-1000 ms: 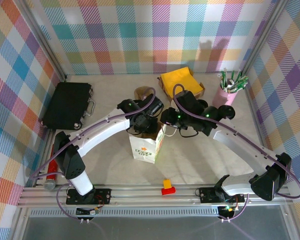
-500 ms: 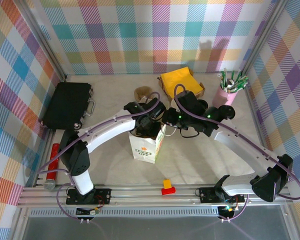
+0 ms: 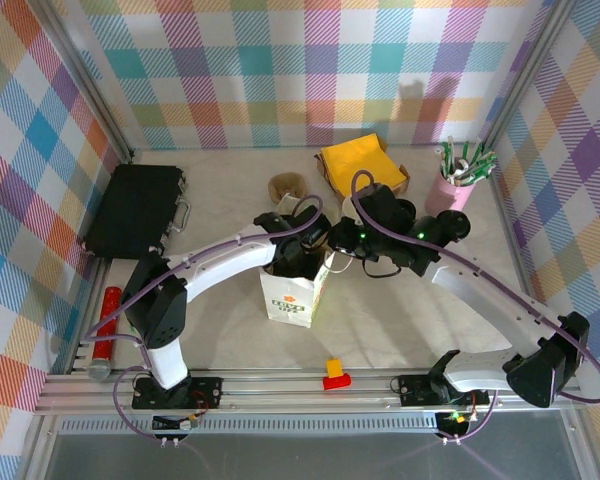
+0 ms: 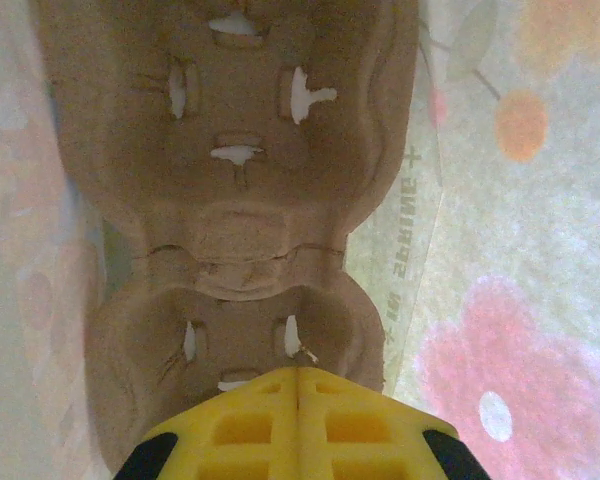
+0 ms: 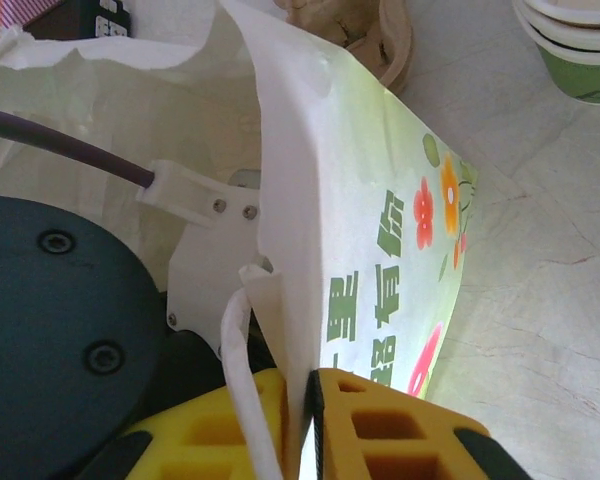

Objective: Pack the takeout coffee

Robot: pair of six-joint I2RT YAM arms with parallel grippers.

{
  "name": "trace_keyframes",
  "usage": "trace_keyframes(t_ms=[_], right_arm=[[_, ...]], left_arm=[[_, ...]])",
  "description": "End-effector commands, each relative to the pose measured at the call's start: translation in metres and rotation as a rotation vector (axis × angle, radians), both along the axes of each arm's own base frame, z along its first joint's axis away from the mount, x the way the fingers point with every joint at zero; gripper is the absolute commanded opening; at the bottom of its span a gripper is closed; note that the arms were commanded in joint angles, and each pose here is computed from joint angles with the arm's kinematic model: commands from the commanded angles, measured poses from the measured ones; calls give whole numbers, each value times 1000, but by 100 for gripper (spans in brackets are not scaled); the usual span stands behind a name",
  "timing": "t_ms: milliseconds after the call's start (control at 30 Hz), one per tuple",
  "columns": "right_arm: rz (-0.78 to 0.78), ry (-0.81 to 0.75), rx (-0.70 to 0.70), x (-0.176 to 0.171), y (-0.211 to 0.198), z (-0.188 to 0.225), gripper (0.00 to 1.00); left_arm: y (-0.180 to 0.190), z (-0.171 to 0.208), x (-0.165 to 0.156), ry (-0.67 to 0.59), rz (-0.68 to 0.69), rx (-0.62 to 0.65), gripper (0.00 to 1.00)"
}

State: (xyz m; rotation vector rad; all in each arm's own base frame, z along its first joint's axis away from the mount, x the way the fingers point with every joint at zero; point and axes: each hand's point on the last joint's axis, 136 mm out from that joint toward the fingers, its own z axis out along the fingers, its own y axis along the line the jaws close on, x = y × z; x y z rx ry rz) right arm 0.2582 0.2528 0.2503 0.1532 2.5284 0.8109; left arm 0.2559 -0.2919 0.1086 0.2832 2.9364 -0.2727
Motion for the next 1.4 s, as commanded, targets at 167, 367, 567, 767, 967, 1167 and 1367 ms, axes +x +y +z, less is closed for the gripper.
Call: trace_keyframes(t_ms=[167,367,567,767,967,1167,1367], right_arm=[[12,-19,32,-4,-1,8,12],[8,-29,43,-6,-3,13,10],[1,-47,55,-7,-6,20,9],[2,-43,60,-7,-5,21,8],[5,-43,68,-9,-4,22,8],[6,-40,69,-9,-4,22,7],[11,-35,74,-10,-3,22,6]], left_arm=[[5,-28,-4,60,2,31,0],[11,-41,-7,84,13,59,0],[16,-51,-11,103,23,76,0],[15,-61,-13,119,23,72,0],[16,-77,-18,149,21,82,0],[17,-94,-23,183,24,88,0],[19,-106,-27,204,26,96,0]])
